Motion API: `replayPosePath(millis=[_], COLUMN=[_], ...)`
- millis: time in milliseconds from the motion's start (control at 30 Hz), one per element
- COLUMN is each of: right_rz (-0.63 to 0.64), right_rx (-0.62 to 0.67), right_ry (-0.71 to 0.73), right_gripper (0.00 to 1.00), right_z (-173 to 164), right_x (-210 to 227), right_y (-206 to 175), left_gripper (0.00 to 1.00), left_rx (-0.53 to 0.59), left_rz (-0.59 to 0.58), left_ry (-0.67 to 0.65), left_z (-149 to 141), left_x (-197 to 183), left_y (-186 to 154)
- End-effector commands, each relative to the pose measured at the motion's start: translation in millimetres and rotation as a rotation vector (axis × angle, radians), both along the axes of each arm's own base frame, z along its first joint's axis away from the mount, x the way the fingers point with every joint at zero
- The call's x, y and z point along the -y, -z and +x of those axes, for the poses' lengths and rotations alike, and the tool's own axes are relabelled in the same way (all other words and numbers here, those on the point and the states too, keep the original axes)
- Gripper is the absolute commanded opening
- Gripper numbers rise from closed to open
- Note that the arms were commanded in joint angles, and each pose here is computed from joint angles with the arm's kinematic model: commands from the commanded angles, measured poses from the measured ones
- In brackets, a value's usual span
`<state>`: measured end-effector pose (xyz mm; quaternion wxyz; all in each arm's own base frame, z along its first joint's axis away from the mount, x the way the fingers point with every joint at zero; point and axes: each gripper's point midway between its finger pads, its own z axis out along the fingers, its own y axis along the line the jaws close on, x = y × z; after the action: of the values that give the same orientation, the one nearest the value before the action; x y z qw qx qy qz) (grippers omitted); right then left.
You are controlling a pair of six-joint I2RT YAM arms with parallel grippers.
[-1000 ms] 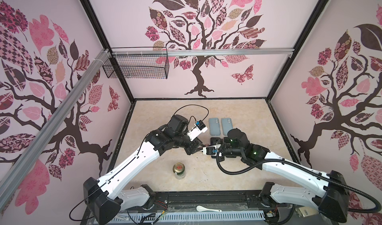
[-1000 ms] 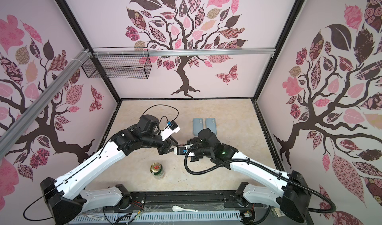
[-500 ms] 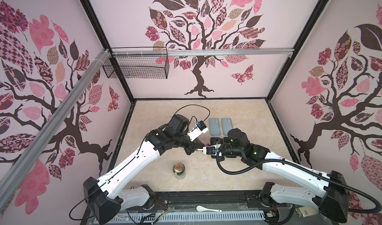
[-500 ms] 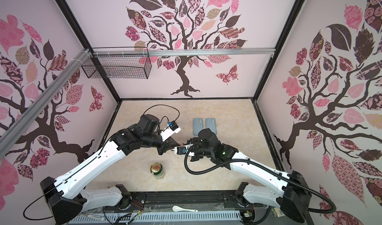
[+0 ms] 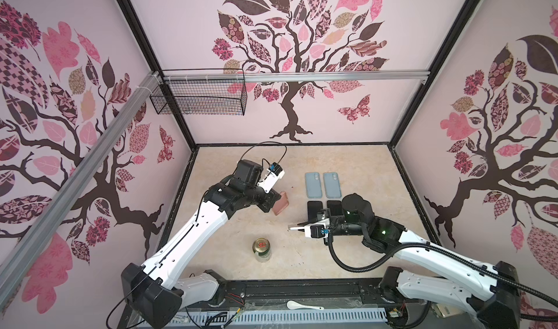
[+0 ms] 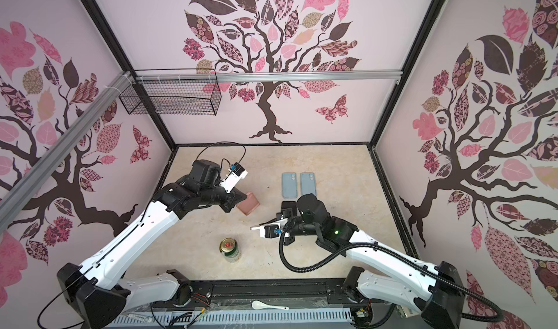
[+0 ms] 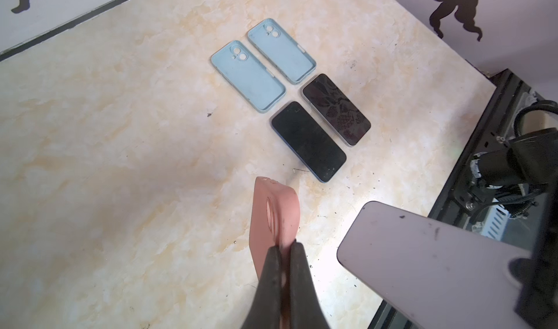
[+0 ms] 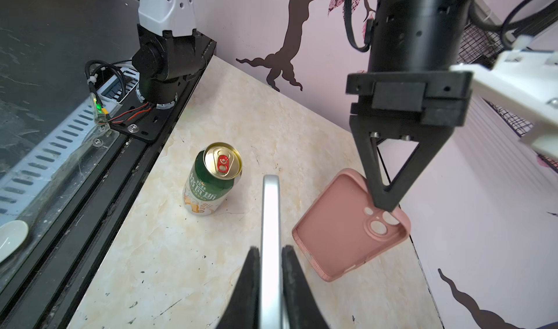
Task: Take the phone out of the phone case
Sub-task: Remove the phone case from the phone, then place the phone case at the center of the table.
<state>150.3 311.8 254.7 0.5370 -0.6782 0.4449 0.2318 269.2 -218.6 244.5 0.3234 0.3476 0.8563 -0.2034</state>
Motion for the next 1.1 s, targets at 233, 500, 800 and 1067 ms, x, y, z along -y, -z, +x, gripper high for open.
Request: replayPosePath(millis=[233,500,800,1067], right_rz=[0.181,0.223,0.23,0.236], right_rx=[-0.34,-0.536,-0.573,-0.591], right_ry=[0.402,0.544,0.556,0.554], right_gripper=[0.0,0.0,0.0,0.0], right_z=[60,82,83,79], right_x=[31,42,42,43], right_y=[-21,-8,-4,-2], left_gripper=[0.0,0.0,0.0,0.12], left_rx=[-0.068,-0.245,-0.371,-0.378], left_rz=[-0.14,-0.165,-0.141,-0.055], left_ry=[-0.083,-0.061,-0.014,-0.025], left_z=[42,76,93,113], left_x=[-5,-16,-17,-25], left_y=[-10,29,58,85])
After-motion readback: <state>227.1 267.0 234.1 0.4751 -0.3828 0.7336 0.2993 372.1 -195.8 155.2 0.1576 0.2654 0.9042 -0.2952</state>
